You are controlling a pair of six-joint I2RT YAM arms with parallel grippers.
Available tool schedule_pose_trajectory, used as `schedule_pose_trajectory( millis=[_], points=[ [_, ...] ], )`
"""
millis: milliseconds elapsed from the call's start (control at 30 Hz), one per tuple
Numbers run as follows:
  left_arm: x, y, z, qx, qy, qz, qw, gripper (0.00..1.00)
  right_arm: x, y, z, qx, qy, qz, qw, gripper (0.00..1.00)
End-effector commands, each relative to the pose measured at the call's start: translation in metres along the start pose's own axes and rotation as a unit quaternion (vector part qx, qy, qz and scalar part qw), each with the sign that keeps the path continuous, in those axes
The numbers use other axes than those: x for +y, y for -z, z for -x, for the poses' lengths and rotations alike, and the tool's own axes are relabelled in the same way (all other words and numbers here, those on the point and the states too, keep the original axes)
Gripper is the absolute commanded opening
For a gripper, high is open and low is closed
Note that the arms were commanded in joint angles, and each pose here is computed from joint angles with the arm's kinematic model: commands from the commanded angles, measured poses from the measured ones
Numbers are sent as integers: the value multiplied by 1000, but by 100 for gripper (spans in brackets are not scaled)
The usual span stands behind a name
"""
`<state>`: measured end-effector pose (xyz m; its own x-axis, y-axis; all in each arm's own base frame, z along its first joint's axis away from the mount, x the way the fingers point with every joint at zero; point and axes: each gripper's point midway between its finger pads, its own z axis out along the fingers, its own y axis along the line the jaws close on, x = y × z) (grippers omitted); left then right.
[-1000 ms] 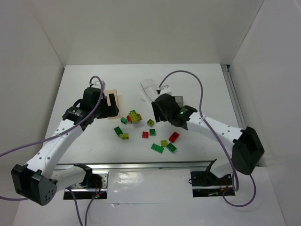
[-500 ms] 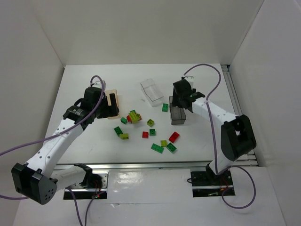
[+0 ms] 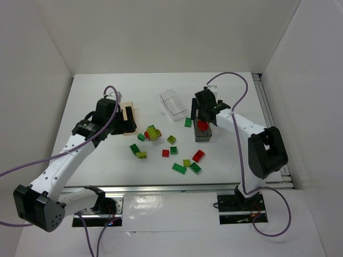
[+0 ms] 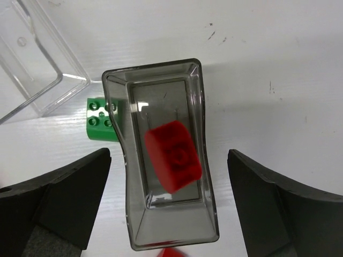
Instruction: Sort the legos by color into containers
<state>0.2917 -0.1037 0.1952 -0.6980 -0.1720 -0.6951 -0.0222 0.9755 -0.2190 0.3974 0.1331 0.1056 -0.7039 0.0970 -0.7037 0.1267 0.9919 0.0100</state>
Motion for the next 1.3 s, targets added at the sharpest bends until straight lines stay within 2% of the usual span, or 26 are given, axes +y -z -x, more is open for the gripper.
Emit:
schedule_pose_trajectory(
  millis=[0, 67, 133, 167, 200, 300, 400, 433, 500, 633, 800, 900, 933, 967, 1167, 1267],
  points=[
    [-8, 5, 13, -12, -5, -13, 1000, 94, 10, 31, 43, -70, -20, 25, 997, 97],
    [-8, 5, 13, -12, -5, -13, 1000, 95, 3, 54, 40, -82, -23, 35, 996, 96],
    [-14, 7, 14, -11, -5, -27, 1000, 95, -6, 63, 27, -78, -22, 39, 996, 88],
    [-14, 7, 14, -11, -5, -27, 1000, 95, -8, 80, 27, -90, -29, 50, 994, 80],
    [-14, 7, 14, -11, -5, -27, 1000, 95, -4, 87, 18, -84, -31, 64, 994, 76],
    [-12, 9, 16, -17, -4, -24, 1000, 95, -4, 103, -24, -55, -38, 81, 994, 74],
    [-12, 9, 16, -17, -4, -24, 1000, 95, 2, 110, -71, -11, -39, 102, 994, 83],
    [-13, 10, 16, -17, 1, -24, 1000, 95, 3, 109, -83, 4, -52, 100, 994, 91],
    [-14, 6, 14, -10, 0, -26, 1000, 95, 11, 110, -106, 24, -64, 112, 991, 99],
    [-15, 4, 12, -4, -1, -28, 1000, 95, 12, 101, -136, 60, -78, 95, 991, 100],
    [-12, 2, 9, -1, -1, -22, 1000, 95, 15, 85, -154, 83, -97, 80, 989, 100],
    [-12, 2, 9, -1, -1, -22, 1000, 95, 21, 76, -157, 83, -108, 80, 987, 95],
    [-12, 2, 9, -1, -1, -22, 1000, 95, 22, 71, -161, 88, -105, 75, 988, 84],
    [-12, 2, 9, -1, -1, -22, 1000, 95, 23, 67, -163, 91, -109, 72, 987, 81],
    [-9, 2, 10, -5, -6, -14, 1000, 95, 29, 50, -169, 110, -102, 46, 988, 79],
    [-7, 2, 11, -7, -6, -9, 1000, 95, 38, 51, -169, 114, -98, 54, 987, 60]
  ],
)
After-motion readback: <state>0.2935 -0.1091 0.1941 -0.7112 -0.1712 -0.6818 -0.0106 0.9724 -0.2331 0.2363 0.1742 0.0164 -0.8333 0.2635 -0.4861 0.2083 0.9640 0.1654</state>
